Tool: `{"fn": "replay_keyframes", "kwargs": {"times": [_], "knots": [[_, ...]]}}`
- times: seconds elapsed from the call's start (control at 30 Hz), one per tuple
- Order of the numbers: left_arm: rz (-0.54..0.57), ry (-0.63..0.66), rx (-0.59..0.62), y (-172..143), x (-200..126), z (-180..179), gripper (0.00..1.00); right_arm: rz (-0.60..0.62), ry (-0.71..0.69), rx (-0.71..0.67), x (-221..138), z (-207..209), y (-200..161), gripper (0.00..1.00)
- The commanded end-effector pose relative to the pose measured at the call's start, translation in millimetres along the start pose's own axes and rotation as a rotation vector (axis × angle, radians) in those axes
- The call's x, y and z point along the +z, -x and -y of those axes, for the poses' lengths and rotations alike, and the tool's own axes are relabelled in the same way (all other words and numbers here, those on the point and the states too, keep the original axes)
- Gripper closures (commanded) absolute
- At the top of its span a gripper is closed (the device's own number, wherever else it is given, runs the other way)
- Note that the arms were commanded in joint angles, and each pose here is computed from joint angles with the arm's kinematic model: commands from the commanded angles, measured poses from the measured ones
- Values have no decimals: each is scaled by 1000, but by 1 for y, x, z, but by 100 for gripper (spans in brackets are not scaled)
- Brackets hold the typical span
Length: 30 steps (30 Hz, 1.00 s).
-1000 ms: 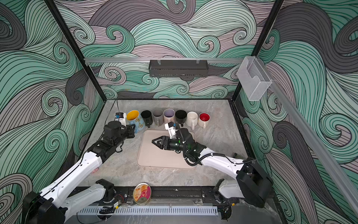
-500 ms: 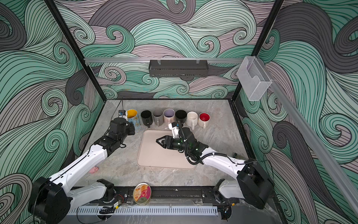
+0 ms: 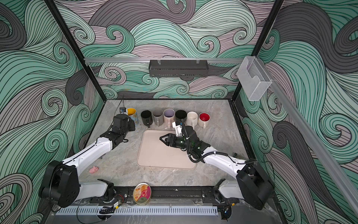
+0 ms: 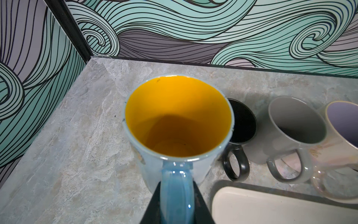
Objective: Turn the mug right side up
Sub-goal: Place the mug at the top-left of the table.
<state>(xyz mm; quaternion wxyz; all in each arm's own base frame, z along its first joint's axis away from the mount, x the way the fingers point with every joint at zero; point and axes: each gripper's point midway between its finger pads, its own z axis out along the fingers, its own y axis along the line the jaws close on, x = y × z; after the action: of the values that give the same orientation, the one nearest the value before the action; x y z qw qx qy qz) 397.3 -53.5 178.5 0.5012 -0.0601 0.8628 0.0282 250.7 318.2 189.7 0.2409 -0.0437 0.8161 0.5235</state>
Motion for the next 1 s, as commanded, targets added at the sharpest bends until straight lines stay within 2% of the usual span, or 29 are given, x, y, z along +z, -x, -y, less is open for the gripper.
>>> {"fn": "replay_keyframes", "kwargs": {"times": [0.0, 0.37, 0.57, 0.97], "knots": [[193, -24, -84, 66, -6, 2, 100, 0, 6, -6, -2, 2, 1, 44], [140, -41, -108, 54, 22, -1, 100, 7, -5, 10, -1, 12, 6, 44], [80, -49, -111, 34, 44, 4, 100, 5, -4, 14, 0, 15, 7, 45], [46, -58, -136, 10, 60, 8, 100, -2, -10, 26, 5, 24, 6, 45]]}}
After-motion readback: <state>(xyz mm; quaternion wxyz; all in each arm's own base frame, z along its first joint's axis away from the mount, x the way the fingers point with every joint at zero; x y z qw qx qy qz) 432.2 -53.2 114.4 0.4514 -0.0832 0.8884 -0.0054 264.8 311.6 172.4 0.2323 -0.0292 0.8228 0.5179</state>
